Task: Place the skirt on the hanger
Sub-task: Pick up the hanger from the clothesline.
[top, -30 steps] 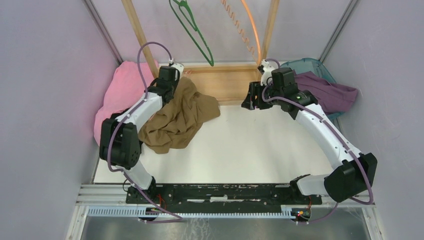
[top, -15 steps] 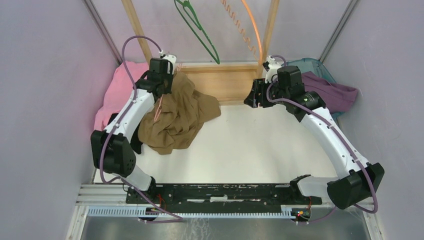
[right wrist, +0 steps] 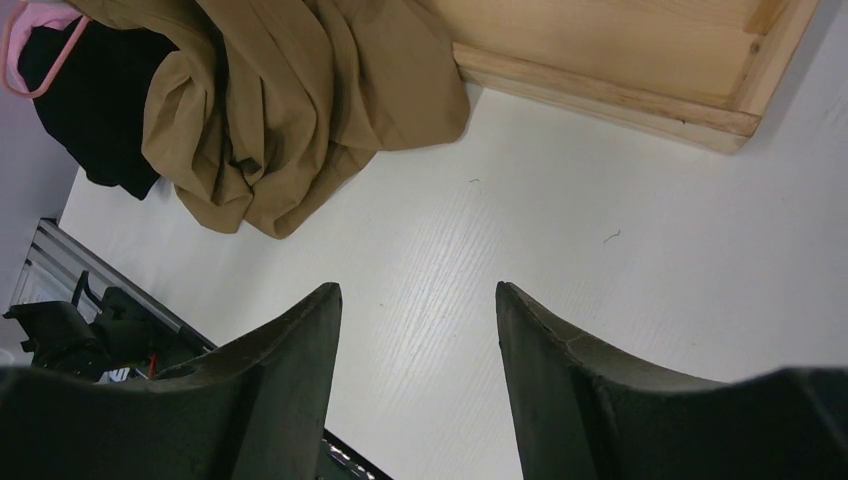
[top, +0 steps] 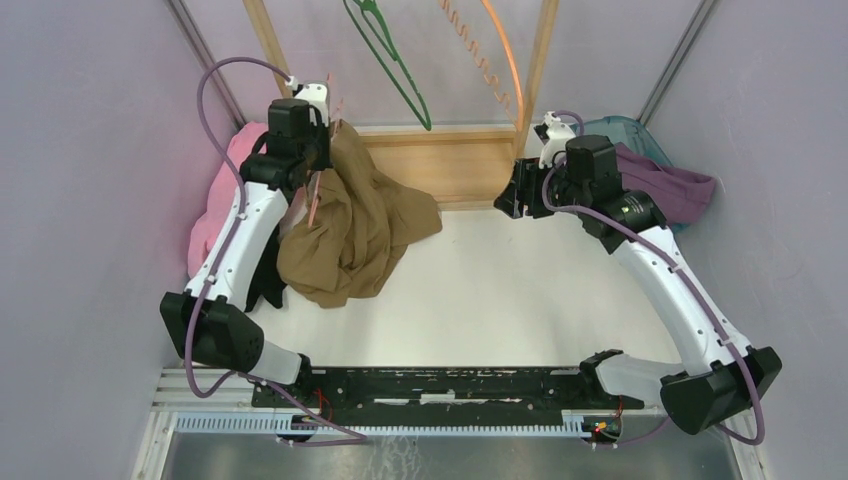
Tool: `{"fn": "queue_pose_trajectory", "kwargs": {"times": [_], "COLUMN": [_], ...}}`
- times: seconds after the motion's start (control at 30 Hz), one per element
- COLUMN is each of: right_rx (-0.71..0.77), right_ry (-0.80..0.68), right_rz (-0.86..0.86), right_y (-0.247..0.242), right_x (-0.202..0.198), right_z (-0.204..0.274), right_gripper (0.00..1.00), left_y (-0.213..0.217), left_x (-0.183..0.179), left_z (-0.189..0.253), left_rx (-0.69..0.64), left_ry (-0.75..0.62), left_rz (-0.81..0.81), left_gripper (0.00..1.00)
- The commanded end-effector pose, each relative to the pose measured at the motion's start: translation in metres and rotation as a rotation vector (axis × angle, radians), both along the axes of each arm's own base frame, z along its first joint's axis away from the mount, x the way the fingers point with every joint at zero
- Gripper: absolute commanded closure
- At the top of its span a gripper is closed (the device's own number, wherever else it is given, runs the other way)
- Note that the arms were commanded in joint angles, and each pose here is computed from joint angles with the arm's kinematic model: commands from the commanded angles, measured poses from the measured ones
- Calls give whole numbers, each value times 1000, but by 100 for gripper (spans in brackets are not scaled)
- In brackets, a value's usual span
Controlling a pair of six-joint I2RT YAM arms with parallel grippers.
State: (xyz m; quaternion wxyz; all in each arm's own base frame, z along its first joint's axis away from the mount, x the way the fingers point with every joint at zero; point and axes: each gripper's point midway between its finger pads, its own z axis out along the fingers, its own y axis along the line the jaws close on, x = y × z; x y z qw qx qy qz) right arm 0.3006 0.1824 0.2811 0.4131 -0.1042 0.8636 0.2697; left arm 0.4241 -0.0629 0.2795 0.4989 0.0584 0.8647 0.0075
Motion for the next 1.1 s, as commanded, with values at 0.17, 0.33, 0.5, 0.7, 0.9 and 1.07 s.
{"fn": "queue_pose_trajectory", "kwargs": {"times": [0.17,0.33,0.5,0.7,0.9,1.07], "right_rx": [-16,-20,-16,-15,-15,-12], "right_ry": [-82,-88,-86,-86,-81,-78], "right_rz": [-30,-34,-29,-33,-37,-39], "right_y": [-12,-14,-12,-13,-14,-14], "right_x": [-3,-3,0,2,3,5], "right_z": [19,20,20,20,17,16], "right_gripper": [37,37,37,37,37,37], "left_y": [-9,-5,-6,-4,-4,-1], "left_x": [25,20,16,13,1,-23], "left_z": [96,134,171,199,227,247], "left_rx": [-156,-170,-197,-199,-218,-231], "left_ry": [-275,-391,-481,-539,-606,-665], "left_rz": [-12,2,-9,-10,-20,-30], "left_gripper": [97,97,97,97,97,97]}}
